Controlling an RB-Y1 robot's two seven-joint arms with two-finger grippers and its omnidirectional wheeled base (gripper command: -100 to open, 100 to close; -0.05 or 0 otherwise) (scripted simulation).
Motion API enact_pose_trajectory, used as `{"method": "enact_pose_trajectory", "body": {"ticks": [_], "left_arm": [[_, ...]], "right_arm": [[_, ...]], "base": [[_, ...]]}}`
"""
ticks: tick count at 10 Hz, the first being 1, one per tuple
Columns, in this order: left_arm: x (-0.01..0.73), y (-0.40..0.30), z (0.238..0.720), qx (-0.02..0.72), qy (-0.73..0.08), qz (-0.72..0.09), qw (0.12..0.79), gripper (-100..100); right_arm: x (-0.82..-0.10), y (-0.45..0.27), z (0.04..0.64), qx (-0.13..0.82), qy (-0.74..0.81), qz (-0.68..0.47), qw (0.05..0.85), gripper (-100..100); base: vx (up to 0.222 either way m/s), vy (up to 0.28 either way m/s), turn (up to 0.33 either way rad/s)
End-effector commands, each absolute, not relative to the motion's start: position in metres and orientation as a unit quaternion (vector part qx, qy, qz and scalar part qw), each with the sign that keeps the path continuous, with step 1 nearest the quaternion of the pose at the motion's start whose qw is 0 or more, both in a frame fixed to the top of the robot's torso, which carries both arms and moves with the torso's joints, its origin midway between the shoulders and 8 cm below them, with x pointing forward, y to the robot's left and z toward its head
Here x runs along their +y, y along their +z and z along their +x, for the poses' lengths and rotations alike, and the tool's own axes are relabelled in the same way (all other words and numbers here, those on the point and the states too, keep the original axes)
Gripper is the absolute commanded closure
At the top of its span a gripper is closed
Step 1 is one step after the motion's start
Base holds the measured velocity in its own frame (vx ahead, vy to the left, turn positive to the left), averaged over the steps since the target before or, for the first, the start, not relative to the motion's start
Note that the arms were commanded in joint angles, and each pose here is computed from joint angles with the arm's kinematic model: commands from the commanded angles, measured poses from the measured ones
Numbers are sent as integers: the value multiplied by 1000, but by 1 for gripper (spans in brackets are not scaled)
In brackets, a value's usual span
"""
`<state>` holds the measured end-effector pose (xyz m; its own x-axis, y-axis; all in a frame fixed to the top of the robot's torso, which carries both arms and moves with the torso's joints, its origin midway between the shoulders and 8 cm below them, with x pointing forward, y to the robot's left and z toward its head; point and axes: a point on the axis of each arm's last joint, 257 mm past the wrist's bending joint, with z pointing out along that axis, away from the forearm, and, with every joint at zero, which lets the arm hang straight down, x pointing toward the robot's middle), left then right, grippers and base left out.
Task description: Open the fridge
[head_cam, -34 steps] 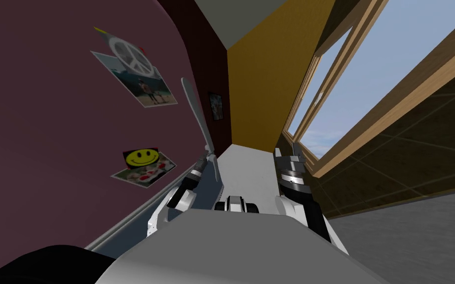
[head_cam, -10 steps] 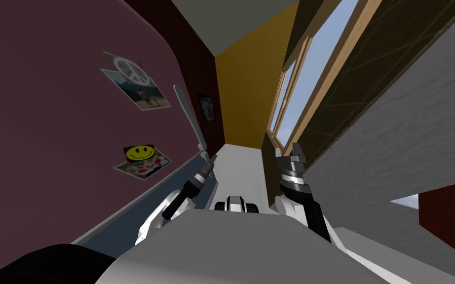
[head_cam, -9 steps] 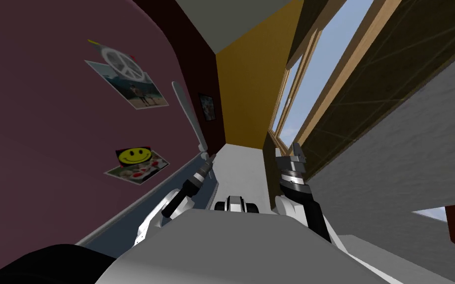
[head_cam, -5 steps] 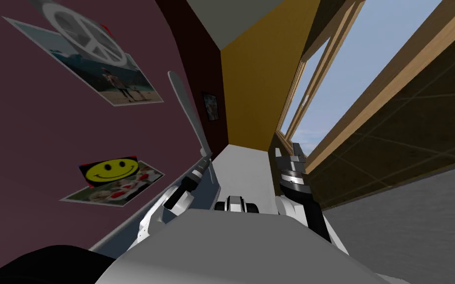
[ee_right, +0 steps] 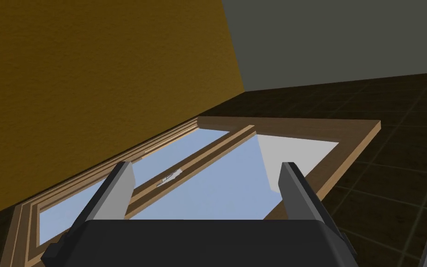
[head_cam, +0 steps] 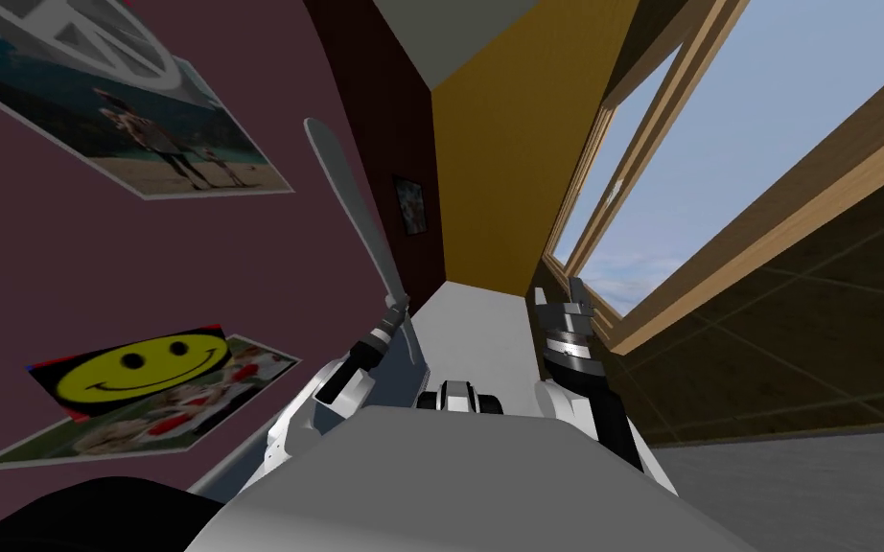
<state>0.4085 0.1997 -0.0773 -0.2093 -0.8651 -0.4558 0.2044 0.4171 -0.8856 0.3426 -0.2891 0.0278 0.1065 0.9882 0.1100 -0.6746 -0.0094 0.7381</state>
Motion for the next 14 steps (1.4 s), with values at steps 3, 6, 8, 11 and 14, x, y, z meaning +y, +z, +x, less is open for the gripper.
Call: {"method": "enact_pose_trajectory", "body": {"ticks": [3, 6, 8, 11, 14], "left_arm": [[155, -75, 380, 637, -506, -221, 538, 100], [131, -75, 359, 645, -527, -197, 516, 100], [115, -74, 345, 650, -542, -183, 501, 100], [110, -86, 336, 663, -545, -172, 484, 100], [98, -82, 322, 665, -560, -149, 471, 100]], "right_arm": [[-289, 28, 343, 233, 627, 335, 664, 0], [-289, 28, 343, 234, 626, 335, 664, 0], [-289, 28, 343, 233, 626, 335, 664, 0], [-289, 28, 343, 234, 626, 335, 664, 0], [-289, 28, 343, 234, 626, 335, 664, 0]], "base": [[-275, -129, -156], [-209, -115, -102], [-218, -109, -116], [-174, -73, -87], [-203, -59, -80]]}}
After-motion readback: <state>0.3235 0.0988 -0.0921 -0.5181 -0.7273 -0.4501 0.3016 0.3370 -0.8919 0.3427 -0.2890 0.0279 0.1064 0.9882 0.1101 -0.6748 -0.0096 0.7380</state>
